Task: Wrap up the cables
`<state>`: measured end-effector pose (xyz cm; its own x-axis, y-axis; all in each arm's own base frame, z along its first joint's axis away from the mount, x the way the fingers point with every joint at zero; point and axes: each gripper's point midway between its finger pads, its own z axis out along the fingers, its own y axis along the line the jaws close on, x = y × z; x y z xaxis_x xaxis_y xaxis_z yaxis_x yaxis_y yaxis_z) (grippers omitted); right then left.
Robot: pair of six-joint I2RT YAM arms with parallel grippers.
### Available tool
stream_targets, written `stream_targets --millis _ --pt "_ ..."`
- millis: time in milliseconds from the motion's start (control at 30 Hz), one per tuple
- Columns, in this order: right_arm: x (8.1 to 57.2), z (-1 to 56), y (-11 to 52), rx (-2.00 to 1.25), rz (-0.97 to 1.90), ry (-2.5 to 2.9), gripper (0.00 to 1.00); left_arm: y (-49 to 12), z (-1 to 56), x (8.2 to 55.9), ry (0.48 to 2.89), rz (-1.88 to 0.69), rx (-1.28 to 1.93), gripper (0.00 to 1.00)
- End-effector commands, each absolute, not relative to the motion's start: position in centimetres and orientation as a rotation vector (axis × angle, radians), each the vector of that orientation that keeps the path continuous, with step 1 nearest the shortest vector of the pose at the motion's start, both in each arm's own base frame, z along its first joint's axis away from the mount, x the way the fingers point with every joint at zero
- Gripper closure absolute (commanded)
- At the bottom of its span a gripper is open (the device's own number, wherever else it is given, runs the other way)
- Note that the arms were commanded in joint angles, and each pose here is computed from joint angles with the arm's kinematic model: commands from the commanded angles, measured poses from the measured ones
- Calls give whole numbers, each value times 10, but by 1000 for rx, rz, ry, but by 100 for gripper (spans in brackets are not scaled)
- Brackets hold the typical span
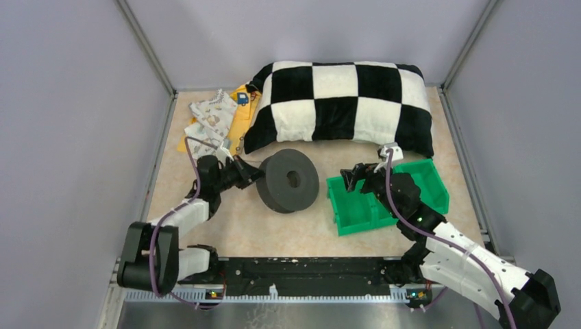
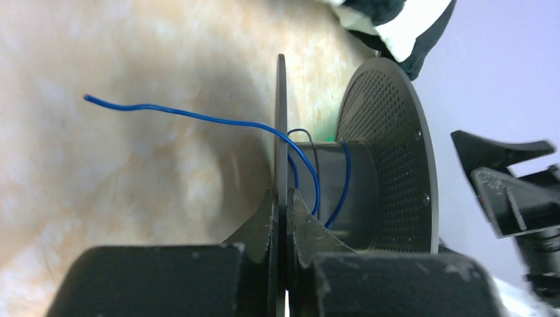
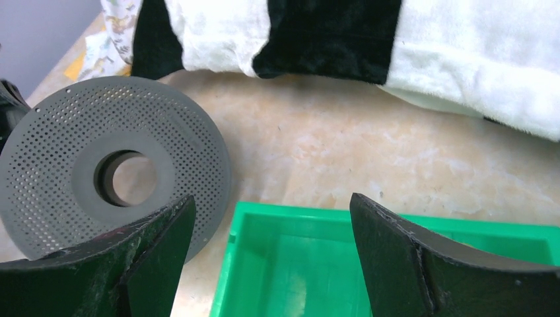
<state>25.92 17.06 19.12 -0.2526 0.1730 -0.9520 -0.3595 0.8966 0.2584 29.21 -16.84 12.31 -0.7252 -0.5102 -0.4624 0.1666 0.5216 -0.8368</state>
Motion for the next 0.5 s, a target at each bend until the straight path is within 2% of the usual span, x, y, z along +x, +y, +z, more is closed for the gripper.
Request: stream_targets --millis 0,267,467 --pt "268 267 188 -187 629 1609 13 -158 212 311 1847 -972 149 100" --pt "272 332 230 -389 746 1524 13 -148 298 304 1555 -650 572 100" --pt "273 362 255 -501 818 1470 13 -159 321 289 1376 -506 863 100"
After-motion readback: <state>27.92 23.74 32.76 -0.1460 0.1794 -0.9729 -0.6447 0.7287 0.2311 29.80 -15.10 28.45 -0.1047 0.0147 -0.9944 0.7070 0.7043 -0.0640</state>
